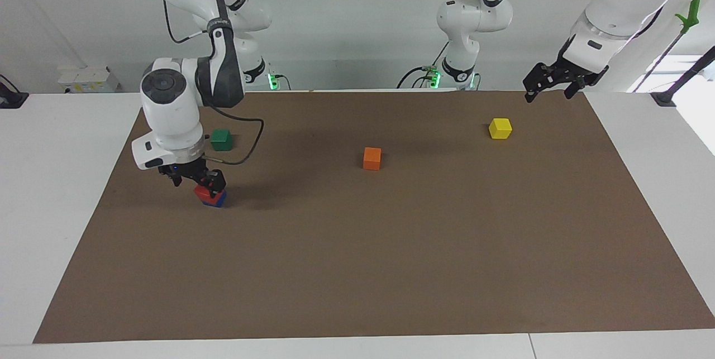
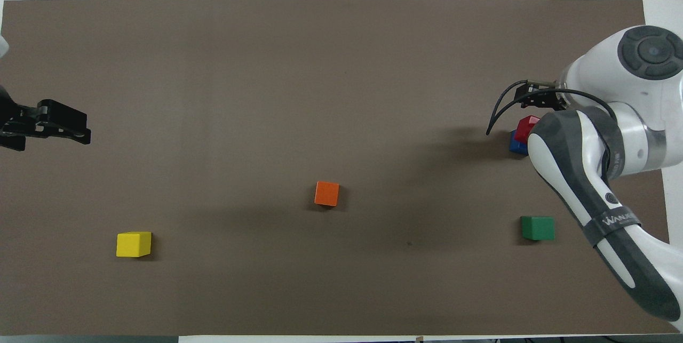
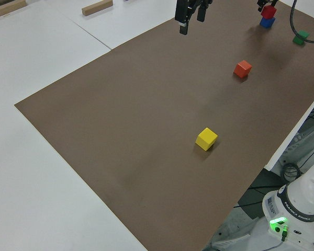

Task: Transfer red block to right arm and stack on blue block
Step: 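Lower the red cube onto the blue cube with the right gripper, then open the right gripper and withdraw it from the stack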

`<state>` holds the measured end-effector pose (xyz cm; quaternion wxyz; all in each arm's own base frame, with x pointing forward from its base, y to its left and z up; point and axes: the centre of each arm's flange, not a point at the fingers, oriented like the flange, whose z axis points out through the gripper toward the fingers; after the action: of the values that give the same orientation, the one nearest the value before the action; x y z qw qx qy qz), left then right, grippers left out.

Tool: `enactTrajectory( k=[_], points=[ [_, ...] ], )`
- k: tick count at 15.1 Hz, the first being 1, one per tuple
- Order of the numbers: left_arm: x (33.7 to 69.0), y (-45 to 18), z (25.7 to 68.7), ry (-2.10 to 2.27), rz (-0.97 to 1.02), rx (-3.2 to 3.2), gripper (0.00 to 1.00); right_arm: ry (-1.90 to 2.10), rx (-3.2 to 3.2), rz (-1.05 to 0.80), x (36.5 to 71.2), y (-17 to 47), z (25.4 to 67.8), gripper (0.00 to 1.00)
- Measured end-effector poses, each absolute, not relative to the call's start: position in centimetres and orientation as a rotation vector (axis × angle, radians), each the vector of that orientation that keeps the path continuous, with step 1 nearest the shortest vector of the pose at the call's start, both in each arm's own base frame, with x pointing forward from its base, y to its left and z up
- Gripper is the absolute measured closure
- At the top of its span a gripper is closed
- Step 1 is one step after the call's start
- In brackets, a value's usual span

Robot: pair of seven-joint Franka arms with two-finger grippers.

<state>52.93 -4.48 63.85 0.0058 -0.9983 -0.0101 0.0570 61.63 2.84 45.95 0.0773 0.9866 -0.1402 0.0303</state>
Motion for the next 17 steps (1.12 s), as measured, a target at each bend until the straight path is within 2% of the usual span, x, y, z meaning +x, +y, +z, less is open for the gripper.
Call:
enactTrajectory(
  k=[3, 6, 13, 17],
  points=[
    [52.4, -4.6, 63.9, -0.029, 0.153, -3.127, 0.00, -0.380, 3.067, 0.114, 61.7, 3.7, 53.1, 0.00],
    [52.6, -4.7, 63.7, -0.024, 0.140, -3.128, 0.00, -0.332, 3.137, 0.135, 60.5, 3.8, 57.5, 0.00],
    [53.5, -4.5, 63.3, -0.023, 0.119, -3.154, 0.00, -0.077, 3.164, 0.020, 56.4, 3.3, 64.0, 0.00],
    [53.5, -4.7, 63.3, -0.017, 0.126, -3.170, 0.00, 0.147, 3.157, -0.058, 55.6, 0.1, 64.5, 0.00]
  ],
)
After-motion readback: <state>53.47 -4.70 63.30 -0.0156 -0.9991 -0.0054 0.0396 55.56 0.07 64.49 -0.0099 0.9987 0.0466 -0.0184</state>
